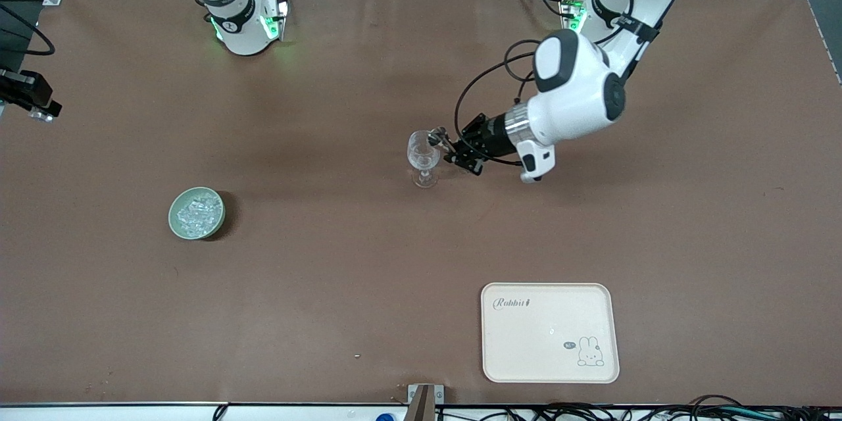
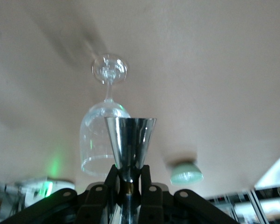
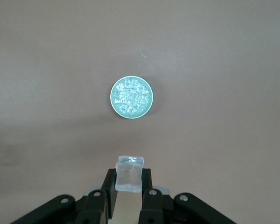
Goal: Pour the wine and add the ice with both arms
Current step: 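Tilt the jigger with the left gripper to pour into the glass, then move the jigger to the tray while the right gripper reaches the glass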
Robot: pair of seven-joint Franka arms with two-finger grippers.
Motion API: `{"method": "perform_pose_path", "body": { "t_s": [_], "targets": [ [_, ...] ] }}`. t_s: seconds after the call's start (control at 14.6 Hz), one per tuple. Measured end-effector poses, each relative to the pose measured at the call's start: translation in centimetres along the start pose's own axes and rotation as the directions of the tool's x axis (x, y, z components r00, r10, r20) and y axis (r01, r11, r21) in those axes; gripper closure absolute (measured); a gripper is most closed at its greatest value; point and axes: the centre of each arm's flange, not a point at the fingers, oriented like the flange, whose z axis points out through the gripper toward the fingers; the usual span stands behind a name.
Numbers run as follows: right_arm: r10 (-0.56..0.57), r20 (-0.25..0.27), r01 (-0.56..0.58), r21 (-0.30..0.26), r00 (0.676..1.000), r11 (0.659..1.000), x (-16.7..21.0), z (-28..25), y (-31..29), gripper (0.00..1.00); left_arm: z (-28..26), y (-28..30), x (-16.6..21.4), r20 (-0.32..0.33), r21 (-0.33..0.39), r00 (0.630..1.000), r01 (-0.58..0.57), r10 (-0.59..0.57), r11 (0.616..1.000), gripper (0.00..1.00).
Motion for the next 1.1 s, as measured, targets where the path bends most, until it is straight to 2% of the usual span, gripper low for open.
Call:
{"method": "perform_pose_path", "body": {
  "t_s": [0.21,0.41,0.62,0.82,0.96,1.1],
  "targets": [
    [0.055,0.004,-0.055,0.000,0.998,0.998,-0.3,0.1,-3.2,0.75,-4.1,1.8,3.5,0.088,-0.064,0.995,0.047,-0.041,0.997,0.78],
    [0.121,0.000,-0.121,-0.002,0.993,0.993,-1.4,0.2,-10.2,0.75,-8.3,4.7,6.6,0.152,-0.185,0.983,0.127,-0.100,0.974,0.78],
    [0.187,-0.008,-0.186,0.060,0.982,0.981,-3.1,0.4,-18.3,0.75,-11.2,8.5,11.3,0.193,-0.271,0.968,0.208,-0.158,0.940,0.79],
    [0.244,-0.014,-0.241,0.109,0.970,0.965,-4.8,2.1,-26.7,0.75,-11.6,11.0,16.9,0.260,-0.296,0.938,0.303,-0.229,0.906,0.79],
    [0.261,0.006,-0.260,0.142,0.965,0.955,-5.9,4.5,-32.6,0.75,-11.7,11.6,21.4,0.297,-0.296,0.916,0.356,-0.269,0.886,0.79],
    [0.275,0.023,-0.276,0.151,0.961,0.949,-6.7,7.8,-37.5,0.75,-10.9,12.2,24.6,0.328,-0.306,0.899,0.392,-0.291,0.868,0.79]
  ]
}}
